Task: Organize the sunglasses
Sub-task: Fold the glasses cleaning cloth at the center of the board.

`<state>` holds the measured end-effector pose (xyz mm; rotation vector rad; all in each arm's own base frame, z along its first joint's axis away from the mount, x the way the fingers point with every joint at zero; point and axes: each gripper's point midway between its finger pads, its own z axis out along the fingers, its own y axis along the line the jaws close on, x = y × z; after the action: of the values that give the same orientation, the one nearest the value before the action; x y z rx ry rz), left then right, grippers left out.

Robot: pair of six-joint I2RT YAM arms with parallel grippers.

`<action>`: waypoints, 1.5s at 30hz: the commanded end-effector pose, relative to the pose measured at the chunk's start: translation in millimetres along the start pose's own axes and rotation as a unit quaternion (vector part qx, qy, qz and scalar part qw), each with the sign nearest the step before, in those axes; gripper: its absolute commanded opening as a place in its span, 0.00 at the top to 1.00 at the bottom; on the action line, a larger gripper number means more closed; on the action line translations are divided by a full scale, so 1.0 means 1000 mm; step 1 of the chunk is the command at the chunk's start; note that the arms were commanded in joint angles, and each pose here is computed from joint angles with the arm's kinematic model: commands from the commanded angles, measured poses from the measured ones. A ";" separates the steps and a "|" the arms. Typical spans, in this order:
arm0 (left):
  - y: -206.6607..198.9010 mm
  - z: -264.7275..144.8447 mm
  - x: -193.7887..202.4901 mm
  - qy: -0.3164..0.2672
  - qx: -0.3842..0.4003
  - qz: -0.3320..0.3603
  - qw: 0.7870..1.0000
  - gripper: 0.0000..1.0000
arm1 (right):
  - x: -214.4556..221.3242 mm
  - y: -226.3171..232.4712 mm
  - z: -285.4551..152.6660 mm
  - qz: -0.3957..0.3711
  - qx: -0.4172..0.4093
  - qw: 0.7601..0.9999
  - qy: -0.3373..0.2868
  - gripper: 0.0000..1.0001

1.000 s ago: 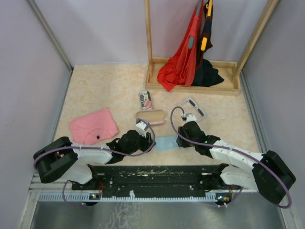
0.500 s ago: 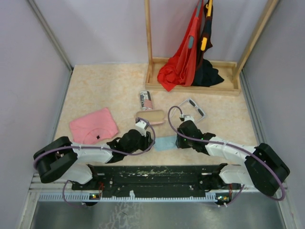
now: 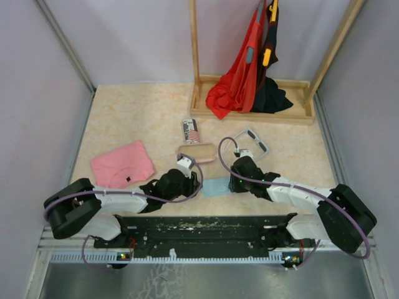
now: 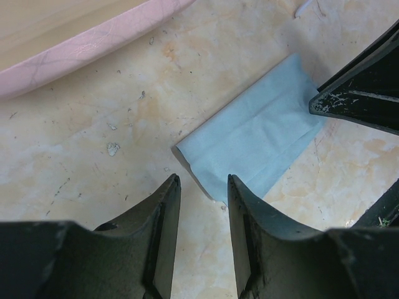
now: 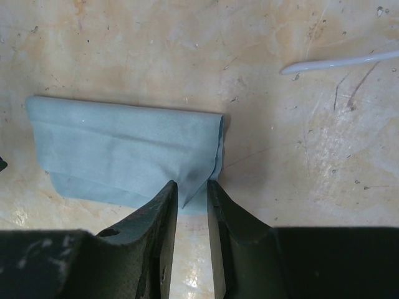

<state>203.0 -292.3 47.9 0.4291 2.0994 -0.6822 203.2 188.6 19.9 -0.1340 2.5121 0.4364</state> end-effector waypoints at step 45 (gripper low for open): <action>-0.003 0.001 -0.007 -0.006 0.002 0.004 1.000 0.58 | -0.026 0.014 -0.008 -0.016 -0.004 1.000 -0.027 0.89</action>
<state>203.0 -292.0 47.7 0.4330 2.0992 -0.6794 202.1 184.9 22.0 -0.1534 2.5297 0.3893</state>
